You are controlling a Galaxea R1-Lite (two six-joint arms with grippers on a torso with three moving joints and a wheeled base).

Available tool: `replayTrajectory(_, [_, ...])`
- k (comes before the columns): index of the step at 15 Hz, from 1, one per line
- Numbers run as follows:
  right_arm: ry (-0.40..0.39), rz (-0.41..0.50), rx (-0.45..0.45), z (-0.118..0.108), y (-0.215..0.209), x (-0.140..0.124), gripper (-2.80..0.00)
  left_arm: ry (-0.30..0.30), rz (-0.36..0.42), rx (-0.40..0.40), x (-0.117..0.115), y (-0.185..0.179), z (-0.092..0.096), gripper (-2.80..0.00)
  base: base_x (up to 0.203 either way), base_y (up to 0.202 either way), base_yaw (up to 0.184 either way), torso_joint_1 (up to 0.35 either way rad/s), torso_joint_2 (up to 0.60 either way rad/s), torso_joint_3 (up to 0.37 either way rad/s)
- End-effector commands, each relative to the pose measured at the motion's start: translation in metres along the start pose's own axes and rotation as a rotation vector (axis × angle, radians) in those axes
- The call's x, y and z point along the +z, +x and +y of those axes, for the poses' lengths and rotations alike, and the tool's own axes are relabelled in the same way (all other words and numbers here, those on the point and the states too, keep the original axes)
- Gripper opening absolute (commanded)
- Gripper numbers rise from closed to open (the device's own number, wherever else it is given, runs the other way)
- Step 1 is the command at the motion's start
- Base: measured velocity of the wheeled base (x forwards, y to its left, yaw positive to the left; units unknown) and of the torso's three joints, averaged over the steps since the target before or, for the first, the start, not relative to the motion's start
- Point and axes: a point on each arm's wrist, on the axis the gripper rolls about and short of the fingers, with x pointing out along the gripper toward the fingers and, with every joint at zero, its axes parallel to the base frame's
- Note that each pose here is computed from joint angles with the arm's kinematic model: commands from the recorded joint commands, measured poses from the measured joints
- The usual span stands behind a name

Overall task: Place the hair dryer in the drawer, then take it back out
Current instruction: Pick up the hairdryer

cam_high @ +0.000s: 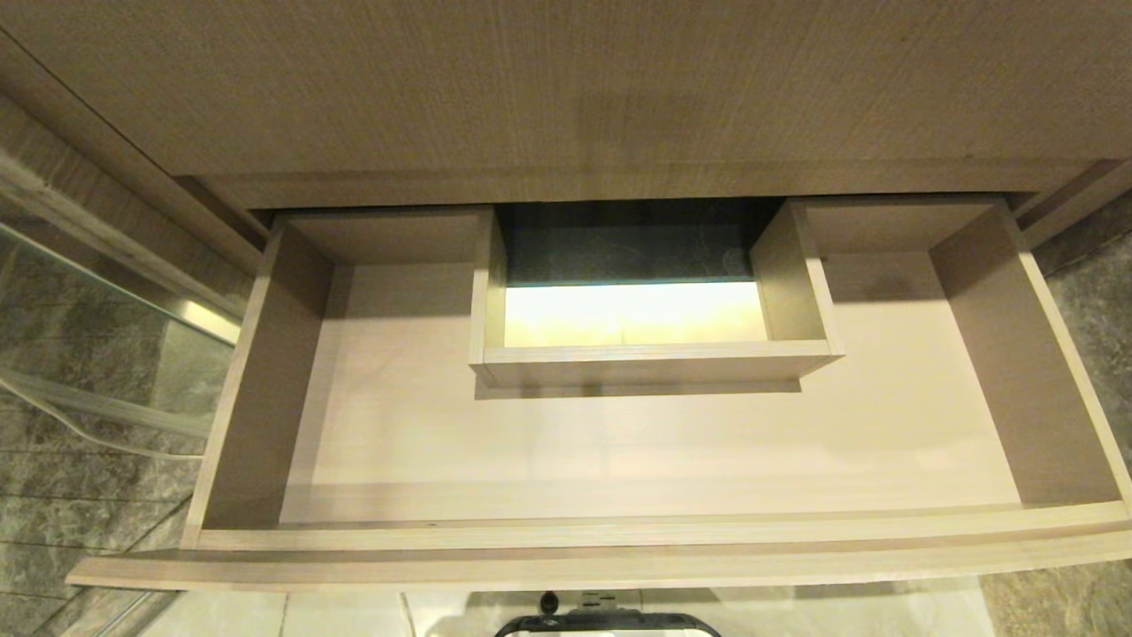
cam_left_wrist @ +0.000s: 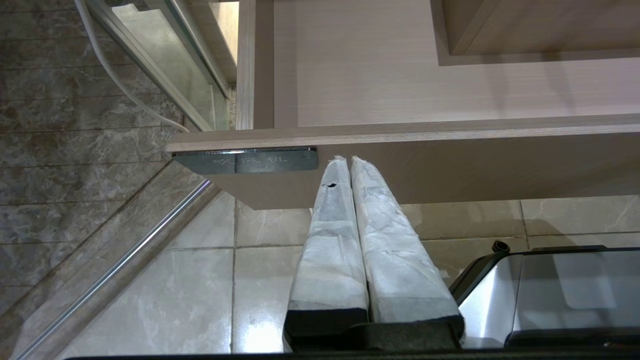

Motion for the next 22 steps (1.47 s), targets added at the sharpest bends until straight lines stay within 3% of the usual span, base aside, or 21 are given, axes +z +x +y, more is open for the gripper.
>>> replayTrajectory(1, [-0.002, -0.068, 0.077, 0.002, -0.001, -0.006, -2.80, 0.000, 0.002, 0.000, 0.000, 0.000, 0.000, -2.80, 0.000, 0.000, 0.000, 0.000, 0.00, 0.000])
replayTrajectory(3, [-0.067, -0.073, 0.087, 0.004, -0.003, -0.015, -2.80, 0.000, 0.002, 0.000, 0.000, 0.000, 0.000, -2.80, 0.000, 0.000, 0.000, 0.000, 0.00, 0.000])
replayTrajectory(4, [-0.086, -0.029, 0.080, 0.005, -0.003, -0.019, -2.80, 0.000, 0.002, 0.000, 0.000, 0.000, 0.000, -2.80, 0.000, 0.000, 0.000, 0.000, 0.00, 0.000])
replayTrajectory(7, [-0.046, -0.043, 0.085, 0.005, -0.003, -0.019, -2.80, 0.000, 0.002, 0.000, 0.000, 0.000, 0.000, -2.80, 0.000, 0.000, 0.000, 0.000, 0.00, 0.000])
replayTrajectory(22, [-0.043, -0.041, 0.082, 0.005, -0.003, -0.019, -2.80, 0.000, 0.002, 0.000, 0.000, 0.000, 0.000, -2.80, 0.000, 0.000, 0.000, 0.000, 0.00, 0.000])
